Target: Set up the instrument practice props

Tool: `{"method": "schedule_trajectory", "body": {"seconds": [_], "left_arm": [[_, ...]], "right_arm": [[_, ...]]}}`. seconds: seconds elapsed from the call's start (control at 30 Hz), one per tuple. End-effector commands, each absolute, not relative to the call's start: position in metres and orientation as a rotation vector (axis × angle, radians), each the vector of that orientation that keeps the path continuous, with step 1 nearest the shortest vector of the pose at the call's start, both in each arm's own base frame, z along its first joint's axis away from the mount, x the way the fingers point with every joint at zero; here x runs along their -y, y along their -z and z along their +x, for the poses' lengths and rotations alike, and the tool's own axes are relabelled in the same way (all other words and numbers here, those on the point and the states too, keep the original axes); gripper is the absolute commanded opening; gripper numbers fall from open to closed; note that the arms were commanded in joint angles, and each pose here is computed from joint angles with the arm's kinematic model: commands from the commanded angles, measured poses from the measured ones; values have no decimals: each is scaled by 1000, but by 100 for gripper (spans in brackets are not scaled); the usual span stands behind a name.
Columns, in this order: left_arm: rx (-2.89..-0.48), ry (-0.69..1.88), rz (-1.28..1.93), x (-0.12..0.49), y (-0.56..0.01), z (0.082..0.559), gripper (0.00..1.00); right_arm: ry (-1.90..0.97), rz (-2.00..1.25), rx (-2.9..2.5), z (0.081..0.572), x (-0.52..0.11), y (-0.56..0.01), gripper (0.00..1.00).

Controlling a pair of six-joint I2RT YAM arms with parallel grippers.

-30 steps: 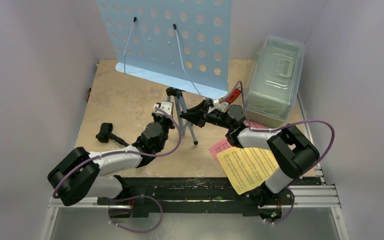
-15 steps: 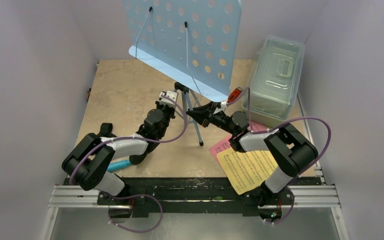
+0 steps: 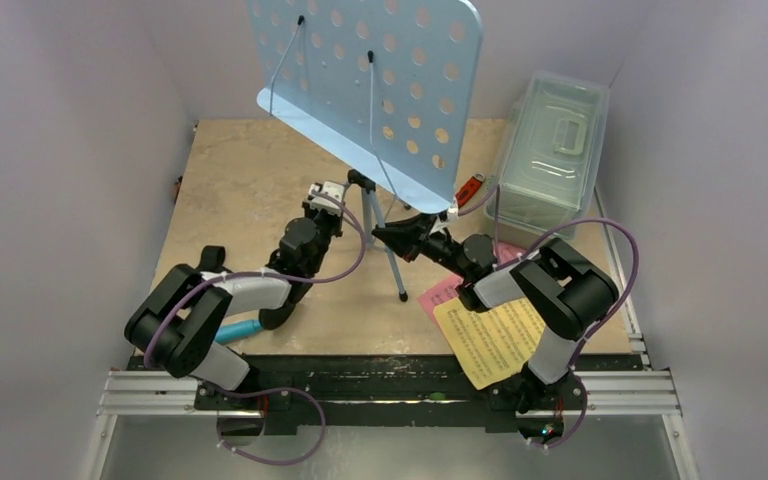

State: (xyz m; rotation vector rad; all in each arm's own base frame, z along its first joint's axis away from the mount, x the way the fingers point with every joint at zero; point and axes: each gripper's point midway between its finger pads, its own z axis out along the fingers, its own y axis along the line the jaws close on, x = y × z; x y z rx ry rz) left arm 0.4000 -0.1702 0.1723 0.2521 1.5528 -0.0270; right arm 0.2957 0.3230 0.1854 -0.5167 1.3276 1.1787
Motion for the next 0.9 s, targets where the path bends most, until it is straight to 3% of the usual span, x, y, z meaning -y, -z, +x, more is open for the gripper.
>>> {"method": "schedule_trajectory", "body": {"seconds": [0.0, 0.2, 0.47, 0.67, 0.87], "left_arm": [[-1278, -303, -675, -32, -221, 391, 0], [-1359, -312, -633, -35, -202, 397, 0], [-1497, 8, -627, 6, -173, 396, 2], [-1614, 208, -558, 43, -171, 399, 19], [-1701, 282, -510, 57, -168, 380, 48]], "right_arm": [[-1329, -445, -1750, 252, -308, -91, 0], [-1300, -403, -1864, 254, -314, -86, 0], [-1300, -334, -1948, 252, -332, -67, 0], [-1284, -266, -1961, 255, -338, -58, 0], [-1198, -252, -1980, 259, -337, -44, 0]]}}
